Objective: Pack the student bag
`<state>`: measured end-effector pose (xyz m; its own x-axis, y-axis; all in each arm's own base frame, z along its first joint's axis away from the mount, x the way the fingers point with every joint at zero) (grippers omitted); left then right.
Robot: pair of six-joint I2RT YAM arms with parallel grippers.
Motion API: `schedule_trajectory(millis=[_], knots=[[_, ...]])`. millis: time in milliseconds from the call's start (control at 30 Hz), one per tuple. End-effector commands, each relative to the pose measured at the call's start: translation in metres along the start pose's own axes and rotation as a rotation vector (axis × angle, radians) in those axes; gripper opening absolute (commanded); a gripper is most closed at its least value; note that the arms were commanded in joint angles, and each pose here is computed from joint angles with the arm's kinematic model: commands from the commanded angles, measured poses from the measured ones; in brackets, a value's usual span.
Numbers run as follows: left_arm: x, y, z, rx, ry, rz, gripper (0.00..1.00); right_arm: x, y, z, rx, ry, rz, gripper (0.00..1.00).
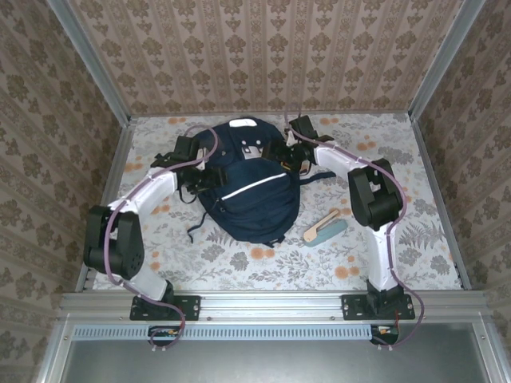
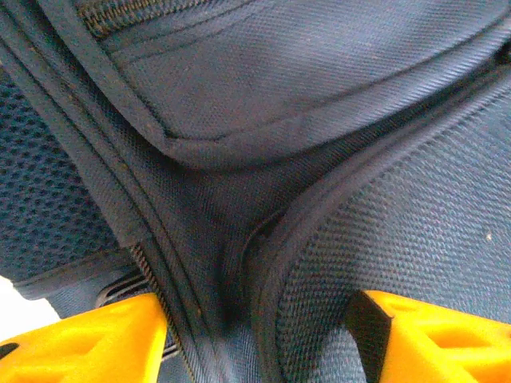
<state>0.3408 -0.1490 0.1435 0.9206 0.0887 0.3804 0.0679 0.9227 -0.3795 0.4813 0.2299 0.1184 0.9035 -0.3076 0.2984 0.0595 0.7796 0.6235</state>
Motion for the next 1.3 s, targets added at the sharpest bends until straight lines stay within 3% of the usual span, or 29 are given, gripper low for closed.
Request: schedule_trajectory(millis=[0, 233, 467, 600, 767, 1067, 1267], knots=[[0.004, -0.005, 0.029, 0.077, -0.045, -0.092, 0.69, 0.009, 0.003, 0.081, -0.095, -0.116, -0.051, 0.84], [0.014, -0.016, 0.049, 0.12, -0.107, -0.17, 0.75, -0.063, -0.075, 0.174, -0.41, -0.157, -0.211, 0.82], [0.022, -0.032, 0.053, 0.093, -0.167, -0.22, 0.79, -0.146, -0.125, 0.218, -0.542, -0.165, -0.433, 0.76], [0.025, -0.043, 0.05, 0.073, -0.172, -0.251, 0.79, -0.177, -0.144, 0.209, -0.53, -0.15, -0.609, 0.68], [0.028, -0.05, 0.044, 0.062, -0.152, -0.268, 0.79, -0.184, -0.151, 0.178, -0.502, -0.092, -0.715, 0.64], [0.018, -0.085, 0.038, 0.001, -0.112, -0.367, 0.8, -0.175, -0.158, 0.142, -0.509, -0.036, -0.733, 0.64], [0.012, -0.1, 0.038, -0.026, -0.09, -0.433, 0.8, -0.183, -0.169, 0.135, -0.554, -0.012, -0.754, 0.58]])
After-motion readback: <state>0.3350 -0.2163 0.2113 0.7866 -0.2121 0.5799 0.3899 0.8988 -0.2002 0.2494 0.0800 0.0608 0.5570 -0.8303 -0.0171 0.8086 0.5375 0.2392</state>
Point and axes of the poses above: each hand's point on the last joint's axis, 136 mm out from that joint toward the fingers, its own z axis back along the fingers, its own y axis along the line the jaws close on, x = y × z, the point moved 3 cm from there along z, back along the fingers, and after that the axes turned 1 degree about -z, right-handed, at the moved point
